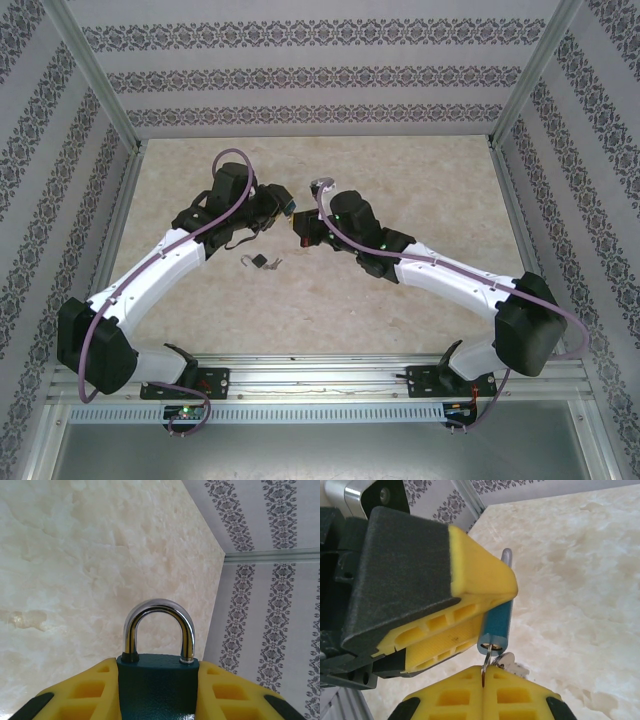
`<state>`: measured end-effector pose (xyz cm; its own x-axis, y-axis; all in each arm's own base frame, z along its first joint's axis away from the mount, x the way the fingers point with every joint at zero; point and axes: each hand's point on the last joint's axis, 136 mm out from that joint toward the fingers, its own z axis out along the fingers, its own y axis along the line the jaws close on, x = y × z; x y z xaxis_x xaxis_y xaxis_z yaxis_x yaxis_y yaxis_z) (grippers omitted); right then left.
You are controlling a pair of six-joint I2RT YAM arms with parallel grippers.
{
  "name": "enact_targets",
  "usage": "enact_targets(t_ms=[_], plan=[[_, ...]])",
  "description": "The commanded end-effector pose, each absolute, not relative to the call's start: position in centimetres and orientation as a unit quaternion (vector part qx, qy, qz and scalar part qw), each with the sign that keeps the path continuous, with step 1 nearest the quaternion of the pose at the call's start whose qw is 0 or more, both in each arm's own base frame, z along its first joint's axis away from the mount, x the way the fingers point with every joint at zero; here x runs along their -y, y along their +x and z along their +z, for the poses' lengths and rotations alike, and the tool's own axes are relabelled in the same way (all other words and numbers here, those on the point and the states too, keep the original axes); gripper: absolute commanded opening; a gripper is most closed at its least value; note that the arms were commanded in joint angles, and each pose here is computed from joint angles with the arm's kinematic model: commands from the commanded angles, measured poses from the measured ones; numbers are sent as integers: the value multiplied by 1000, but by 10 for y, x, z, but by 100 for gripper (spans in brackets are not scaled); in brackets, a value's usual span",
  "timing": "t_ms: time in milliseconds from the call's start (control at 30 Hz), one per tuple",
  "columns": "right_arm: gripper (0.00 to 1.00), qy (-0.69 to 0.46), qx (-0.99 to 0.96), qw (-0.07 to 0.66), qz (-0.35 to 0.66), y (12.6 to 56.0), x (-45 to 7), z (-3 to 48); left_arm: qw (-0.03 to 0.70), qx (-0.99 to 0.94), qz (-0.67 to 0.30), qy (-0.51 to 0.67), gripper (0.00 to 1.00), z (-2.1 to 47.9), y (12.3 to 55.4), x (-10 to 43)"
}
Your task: Unlock with the key
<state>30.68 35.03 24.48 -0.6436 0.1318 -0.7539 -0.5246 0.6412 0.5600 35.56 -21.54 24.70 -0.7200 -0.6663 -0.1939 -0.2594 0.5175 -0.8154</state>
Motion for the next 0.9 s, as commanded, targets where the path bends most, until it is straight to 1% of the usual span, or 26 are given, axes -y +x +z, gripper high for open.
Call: enact_targets(t_ms=[0,67,133,267,367,467,500,567,600,767,867], plan=[[0,-95,-736,394,542,309,-366,281,229,-824,-471,-215,26,279,339,250],[0,-69,-704,374,600,312,-362,287,240,-819,-476,-214,25,283,339,248],[0,-53,-683,354,637,313,-360,289,250,-814,-479,-214,25,287,339,245],[0,-39,-655,323,682,307,-359,290,265,-804,-489,-209,25,296,339,243],[0,-36,-654,318,686,303,-356,285,271,-798,-496,-208,25,302,339,242],[1,-47,-682,328,652,302,-353,273,275,-800,-492,-207,25,304,339,240],[7,-51,-689,333,642,302,-351,270,277,-801,-490,-207,25,305,339,239],[22,-51,-700,340,625,302,-344,263,279,-806,-479,-210,25,304,339,235],[26,-49,-703,343,622,302,-340,261,282,-808,-473,-210,25,304,340,234],[35,-49,-726,352,589,300,-326,247,292,-820,-443,-214,25,301,339,224],[37,-59,-733,363,572,294,-322,245,302,-825,-426,-214,25,301,338,219]])
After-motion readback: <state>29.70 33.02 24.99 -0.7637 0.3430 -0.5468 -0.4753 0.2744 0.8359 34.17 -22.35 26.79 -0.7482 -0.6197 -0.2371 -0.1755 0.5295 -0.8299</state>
